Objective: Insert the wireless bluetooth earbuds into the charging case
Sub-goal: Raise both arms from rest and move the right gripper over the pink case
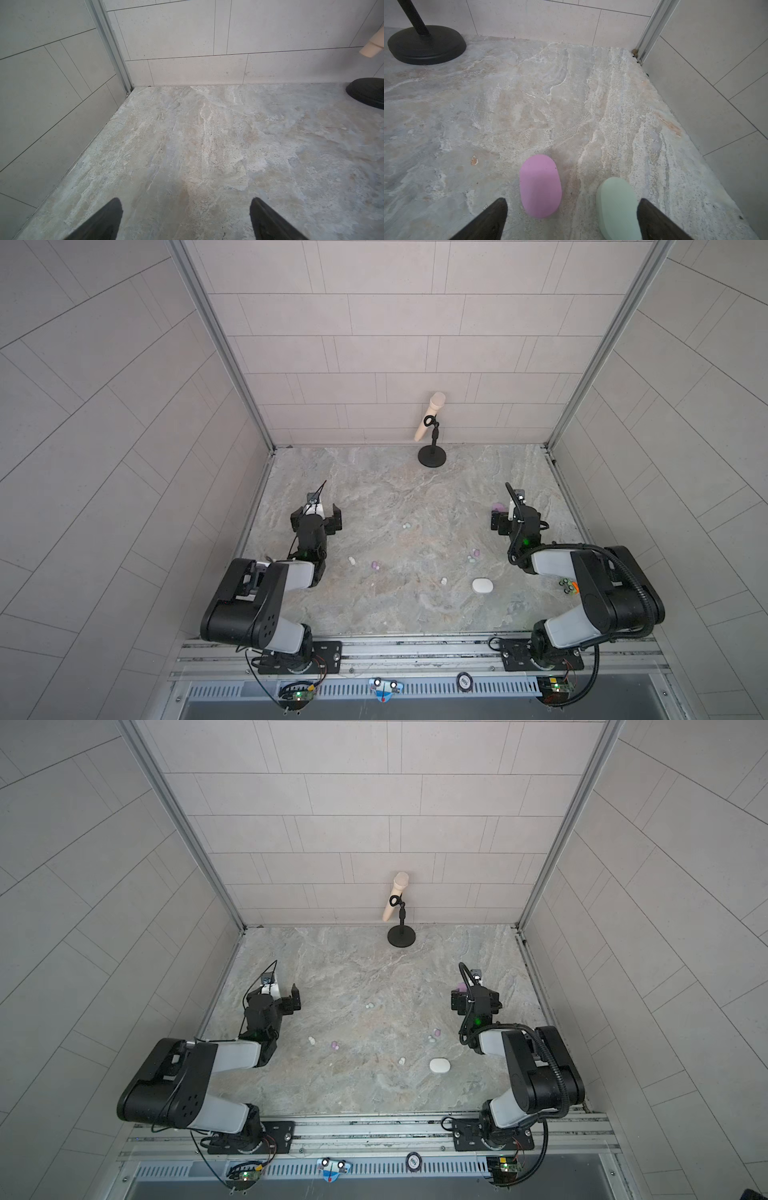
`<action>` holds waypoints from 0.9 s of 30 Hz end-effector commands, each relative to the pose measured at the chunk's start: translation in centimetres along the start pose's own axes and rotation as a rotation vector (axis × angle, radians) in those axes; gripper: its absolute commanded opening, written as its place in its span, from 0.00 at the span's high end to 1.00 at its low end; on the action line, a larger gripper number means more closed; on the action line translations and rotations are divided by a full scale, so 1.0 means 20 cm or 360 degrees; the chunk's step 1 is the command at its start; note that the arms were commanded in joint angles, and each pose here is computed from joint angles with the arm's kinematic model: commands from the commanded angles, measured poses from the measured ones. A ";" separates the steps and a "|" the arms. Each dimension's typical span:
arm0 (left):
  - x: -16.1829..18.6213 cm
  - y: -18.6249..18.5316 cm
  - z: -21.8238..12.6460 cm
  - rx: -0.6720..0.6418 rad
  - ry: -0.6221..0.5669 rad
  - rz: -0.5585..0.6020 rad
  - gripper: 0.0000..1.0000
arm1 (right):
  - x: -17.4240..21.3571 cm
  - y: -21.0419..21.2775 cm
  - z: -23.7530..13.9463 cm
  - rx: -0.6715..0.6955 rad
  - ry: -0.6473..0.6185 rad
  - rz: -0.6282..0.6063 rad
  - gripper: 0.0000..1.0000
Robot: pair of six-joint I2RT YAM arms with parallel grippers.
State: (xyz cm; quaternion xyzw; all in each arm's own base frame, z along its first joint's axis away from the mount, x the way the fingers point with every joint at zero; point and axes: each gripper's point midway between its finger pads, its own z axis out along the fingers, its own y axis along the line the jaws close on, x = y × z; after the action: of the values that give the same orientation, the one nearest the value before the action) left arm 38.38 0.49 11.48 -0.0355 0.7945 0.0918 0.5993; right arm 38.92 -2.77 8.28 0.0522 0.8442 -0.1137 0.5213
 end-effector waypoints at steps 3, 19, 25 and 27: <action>-0.05 0.01 0.01 -0.0012 -0.0053 -0.0013 0.00 | -0.02 0.00 0.01 0.0017 -0.0012 -0.0026 0.00; -0.05 0.01 0.02 -0.0006 -0.0050 -0.0013 0.00 | -0.03 0.00 0.01 0.0014 -0.0014 -0.0027 0.01; -0.17 0.00 -0.01 -0.0089 0.0106 0.0140 0.00 | -0.23 -0.03 -0.07 0.0016 0.0055 -0.0047 0.00; -0.22 -0.02 -0.03 -0.0115 0.0155 0.0197 0.00 | -0.29 -0.05 -0.09 0.0037 0.0179 -0.0065 0.01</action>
State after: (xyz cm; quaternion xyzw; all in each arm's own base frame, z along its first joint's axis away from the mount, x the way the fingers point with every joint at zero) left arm 39.35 -0.24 14.22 -0.0229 0.8058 0.1162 0.5803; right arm 39.69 -2.77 11.06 0.0426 0.8598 -0.1212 0.4942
